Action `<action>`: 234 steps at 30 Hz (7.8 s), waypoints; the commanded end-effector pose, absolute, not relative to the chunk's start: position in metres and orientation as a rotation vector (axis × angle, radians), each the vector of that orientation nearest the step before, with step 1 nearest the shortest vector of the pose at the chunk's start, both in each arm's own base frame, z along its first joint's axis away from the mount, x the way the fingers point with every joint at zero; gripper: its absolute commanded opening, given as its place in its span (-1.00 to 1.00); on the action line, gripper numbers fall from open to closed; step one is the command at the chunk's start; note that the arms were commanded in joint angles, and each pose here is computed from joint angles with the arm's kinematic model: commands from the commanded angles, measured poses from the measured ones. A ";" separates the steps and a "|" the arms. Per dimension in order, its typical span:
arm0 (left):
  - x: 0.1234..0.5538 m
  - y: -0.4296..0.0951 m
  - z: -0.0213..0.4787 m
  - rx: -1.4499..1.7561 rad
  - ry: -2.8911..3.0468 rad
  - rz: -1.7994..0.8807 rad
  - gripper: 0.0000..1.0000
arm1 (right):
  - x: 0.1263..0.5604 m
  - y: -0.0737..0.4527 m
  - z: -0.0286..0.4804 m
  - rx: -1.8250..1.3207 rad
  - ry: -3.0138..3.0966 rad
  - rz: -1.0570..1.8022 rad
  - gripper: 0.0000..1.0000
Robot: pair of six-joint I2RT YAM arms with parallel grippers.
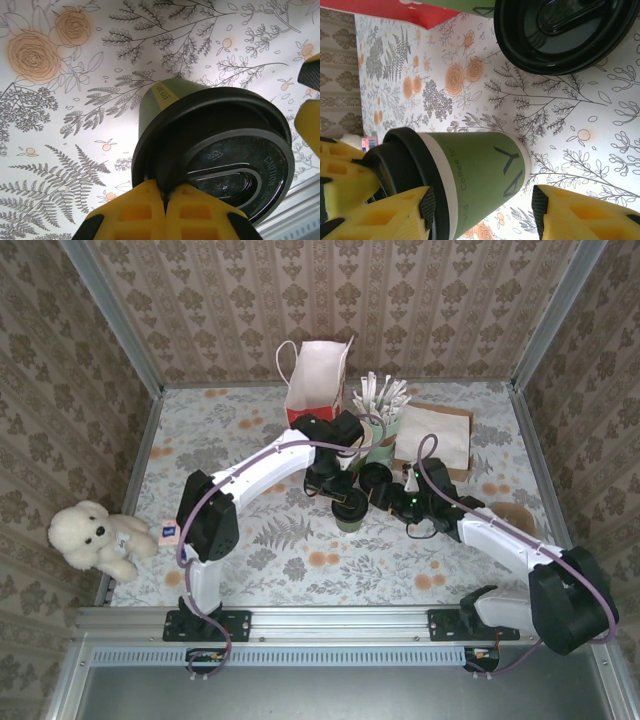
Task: Pack the takeout coffee
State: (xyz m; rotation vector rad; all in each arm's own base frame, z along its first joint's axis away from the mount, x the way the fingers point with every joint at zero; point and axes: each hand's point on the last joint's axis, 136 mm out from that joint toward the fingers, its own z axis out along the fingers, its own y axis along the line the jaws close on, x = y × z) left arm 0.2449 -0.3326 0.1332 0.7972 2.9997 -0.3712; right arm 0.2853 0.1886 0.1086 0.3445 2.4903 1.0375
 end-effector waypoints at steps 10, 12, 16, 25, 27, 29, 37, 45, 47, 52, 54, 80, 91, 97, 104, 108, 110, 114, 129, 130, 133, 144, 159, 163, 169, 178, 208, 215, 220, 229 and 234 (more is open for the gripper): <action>0.217 -0.327 0.097 0.875 3.148 -0.320 -1.00 | 0.274 0.201 0.076 0.338 2.620 1.116 0.11; 0.210 -0.326 0.082 0.870 3.187 -0.331 -1.00 | 0.268 0.195 0.061 0.366 2.670 1.059 0.10; 0.197 -0.317 0.058 0.868 3.275 -0.271 -1.00 | 0.257 0.189 0.040 0.433 2.740 1.022 0.09; 0.221 -0.321 0.090 0.907 3.169 -0.249 -1.00 | 0.277 0.201 0.094 0.309 2.597 1.107 0.19; 0.230 -0.322 0.096 0.920 3.125 -0.225 -1.00 | 0.278 0.207 0.103 0.281 2.573 1.159 0.23; 0.236 -0.324 0.097 0.915 3.114 -0.215 -1.00 | 0.276 0.212 0.107 0.261 2.578 1.206 0.26; 0.239 -0.337 0.109 0.914 3.087 -0.264 -1.00 | 0.280 0.219 0.130 0.229 2.540 1.260 0.34; 0.239 -0.341 0.115 0.925 3.074 -0.259 -1.00 | 0.269 0.212 0.093 0.229 2.670 1.173 0.38; 0.239 -0.341 0.114 0.921 3.080 -0.261 -1.00 | 0.262 0.208 0.077 0.222 2.740 1.124 0.40; 0.238 -0.342 0.113 0.926 3.084 -0.262 -1.00 | 0.256 0.203 0.067 0.239 2.783 1.088 0.41; 0.238 -0.341 0.113 0.927 3.084 -0.259 -1.00 | 0.259 0.204 0.075 0.239 2.748 1.102 0.42; 0.236 -0.311 0.154 1.237 2.949 -0.195 -1.00 | 0.273 0.214 0.122 0.282 2.561 1.235 0.88; 0.238 -0.313 0.140 1.222 2.981 -0.170 -1.00 | 0.267 0.208 0.087 0.336 2.672 1.147 0.86; 0.226 -0.311 0.120 1.126 3.043 -0.243 -1.00 | 0.253 0.199 0.048 0.403 2.756 1.061 0.84; 0.229 -0.307 0.112 1.086 3.047 -0.204 -1.00 | 0.257 0.201 0.053 0.380 2.749 1.059 0.84; 0.236 -0.305 0.119 1.047 3.034 -0.194 -1.00 | 0.264 0.207 0.084 0.278 2.663 1.070 0.84; 0.238 -0.305 0.123 1.026 3.031 -0.191 -1.00 | 0.263 0.213 0.100 0.193 2.620 1.078 0.85; 0.239 -0.307 0.128 0.975 3.053 -0.203 -1.00 | 0.255 0.224 0.112 0.101 2.587 1.121 0.86; 0.239 -0.307 0.125 0.859 3.054 -0.181 -1.00 | 0.247 0.205 0.092 0.209 2.555 1.000 0.78; 0.239 -0.308 0.125 0.858 3.055 -0.183 -1.00 | 0.246 0.204 0.089 0.220 2.557 1.002 0.77; 0.240 -0.308 0.125 0.859 3.054 -0.184 -1.00 | 0.244 0.203 0.083 0.250 2.565 0.998 0.76; 0.230 -0.307 0.108 0.853 3.096 -0.193 -1.00 | 0.245 0.198 0.058 0.316 2.629 0.914 0.73; 0.245 -0.301 0.119 0.904 2.984 -0.176 -1.00 | 0.270 0.206 0.107 0.395 2.496 1.111 0.77; 0.248 -0.306 0.129 0.962 2.953 -0.172 -1.00 | 0.284 0.203 0.116 0.388 2.483 1.109 0.77; 0.244 -0.321 0.131 1.018 2.930 -0.211 -1.00 | 0.295 0.209 0.103 0.405 2.531 1.107 0.75; 0.237 -0.315 0.113 1.011 2.979 -0.186 -1.00 | 0.284 0.204 0.054 0.425 2.687 1.013 0.75; 0.257 -0.310 0.129 0.795 2.915 -0.133 -1.00 | 0.309 0.196 0.108 0.456 2.529 0.938 1.00; 0.257 -0.295 0.135 0.709 2.941 -0.099 -1.00 | 0.304 0.189 0.114 0.456 2.502 0.914 1.00; 0.263 -0.281 0.138 0.599 2.950 -0.098 -1.00 | 0.298 0.175 0.122 0.464 2.474 0.844 1.00; 0.264 -0.280 0.139 0.505 2.985 -0.190 -0.74 | 0.289 0.190 0.141 0.230 2.391 0.924 0.97; 0.264 -0.284 0.141 0.506 2.990 -0.223 -0.67 | 0.289 0.208 0.140 0.180 2.406 0.977 0.97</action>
